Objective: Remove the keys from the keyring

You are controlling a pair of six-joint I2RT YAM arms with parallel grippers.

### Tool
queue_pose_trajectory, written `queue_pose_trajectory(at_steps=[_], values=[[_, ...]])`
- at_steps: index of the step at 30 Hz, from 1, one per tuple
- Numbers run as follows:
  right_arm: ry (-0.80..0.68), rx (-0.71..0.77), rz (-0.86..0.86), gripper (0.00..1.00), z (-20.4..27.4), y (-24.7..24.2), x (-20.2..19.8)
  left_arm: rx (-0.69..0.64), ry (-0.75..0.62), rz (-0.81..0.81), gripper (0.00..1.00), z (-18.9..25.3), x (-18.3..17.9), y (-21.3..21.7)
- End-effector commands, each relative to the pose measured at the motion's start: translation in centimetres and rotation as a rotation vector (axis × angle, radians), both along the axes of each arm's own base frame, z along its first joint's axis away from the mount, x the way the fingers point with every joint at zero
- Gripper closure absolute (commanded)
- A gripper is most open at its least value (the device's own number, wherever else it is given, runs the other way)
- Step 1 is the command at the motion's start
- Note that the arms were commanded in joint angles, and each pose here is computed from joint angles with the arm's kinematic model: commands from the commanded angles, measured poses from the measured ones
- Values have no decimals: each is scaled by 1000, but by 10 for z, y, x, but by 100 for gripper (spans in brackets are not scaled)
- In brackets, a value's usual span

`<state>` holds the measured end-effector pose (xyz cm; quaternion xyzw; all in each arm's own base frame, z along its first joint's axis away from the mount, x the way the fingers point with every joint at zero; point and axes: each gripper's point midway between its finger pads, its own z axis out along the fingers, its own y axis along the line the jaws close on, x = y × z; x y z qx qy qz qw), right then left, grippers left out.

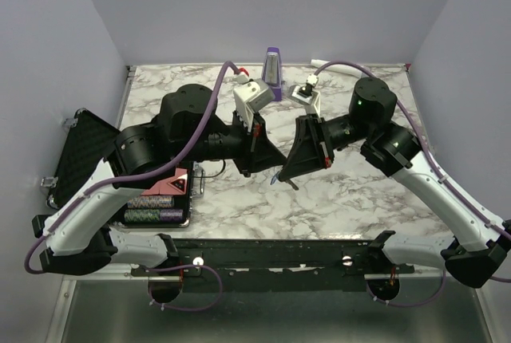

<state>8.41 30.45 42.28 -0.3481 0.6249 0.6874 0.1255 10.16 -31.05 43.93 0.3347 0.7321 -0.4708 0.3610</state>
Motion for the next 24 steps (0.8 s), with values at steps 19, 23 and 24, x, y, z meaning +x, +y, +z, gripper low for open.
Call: queue_pose_trajectory(at_steps=[19,23,24], values=[[-102,66,-173,99,5,-2,11,55,146,167,42,4,7,-2],[-125,114,-209,99,16,-1,15,-169,175,203,26,41,8,8],[-132,130,-217,99,21,0,15,-217,186,225,27,49,9,14]])
